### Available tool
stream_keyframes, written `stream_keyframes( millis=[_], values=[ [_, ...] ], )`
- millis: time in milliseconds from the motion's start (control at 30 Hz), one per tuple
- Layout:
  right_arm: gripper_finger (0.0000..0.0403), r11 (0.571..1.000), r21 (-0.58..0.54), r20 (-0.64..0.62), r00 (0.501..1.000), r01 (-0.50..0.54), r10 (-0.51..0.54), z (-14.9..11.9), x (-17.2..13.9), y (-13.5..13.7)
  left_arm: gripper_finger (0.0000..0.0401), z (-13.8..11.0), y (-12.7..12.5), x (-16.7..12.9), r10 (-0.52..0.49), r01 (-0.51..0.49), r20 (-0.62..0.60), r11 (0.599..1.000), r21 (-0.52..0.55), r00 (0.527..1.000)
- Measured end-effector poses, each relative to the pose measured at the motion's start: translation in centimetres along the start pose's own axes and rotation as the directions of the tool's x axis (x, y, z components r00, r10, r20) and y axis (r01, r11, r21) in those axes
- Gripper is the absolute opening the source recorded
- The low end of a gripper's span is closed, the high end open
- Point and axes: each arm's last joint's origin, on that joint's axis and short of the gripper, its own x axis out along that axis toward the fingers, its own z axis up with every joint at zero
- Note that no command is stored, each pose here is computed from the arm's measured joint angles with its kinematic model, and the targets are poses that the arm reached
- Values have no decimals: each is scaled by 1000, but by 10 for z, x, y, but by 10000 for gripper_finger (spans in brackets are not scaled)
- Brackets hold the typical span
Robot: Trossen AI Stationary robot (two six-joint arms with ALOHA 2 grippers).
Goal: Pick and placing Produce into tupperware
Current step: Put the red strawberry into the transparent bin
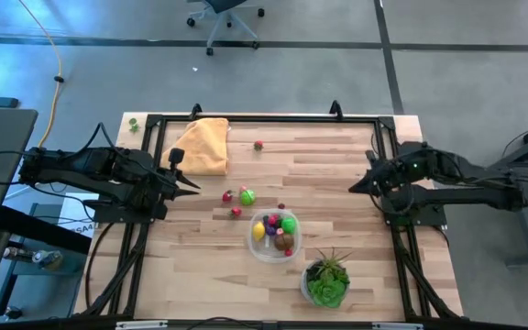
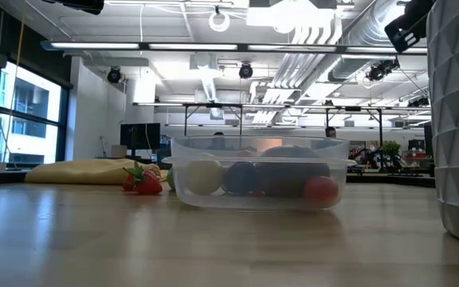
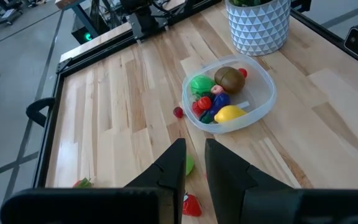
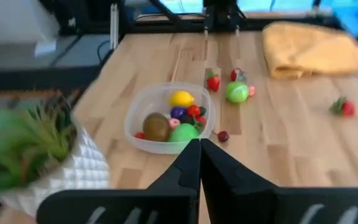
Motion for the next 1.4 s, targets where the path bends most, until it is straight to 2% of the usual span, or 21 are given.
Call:
stream_keyframes(
  millis=[167,300,533,967,1400],
  values=[
    [0,987,-148,35,998,58,-53,3,-9,1,51,0,0,0,0,0,0,1000,0,1000],
    [0,980,-178,66,995,85,-75,12,-18,3,51,0,0,0,0,0,0,1000,0,1000],
    [0,984,-164,22,997,75,-73,8,-18,4,51,0,0,0,0,0,0,1000,0,1000],
    [0,996,-6,19,995,94,-94,8,-18,3,51,0,0,0,0,0,0,1000,0,1000],
    [0,996,-8,19,995,94,-94,8,-18,3,51,0,0,0,0,0,0,1000,0,1000]
  ],
)
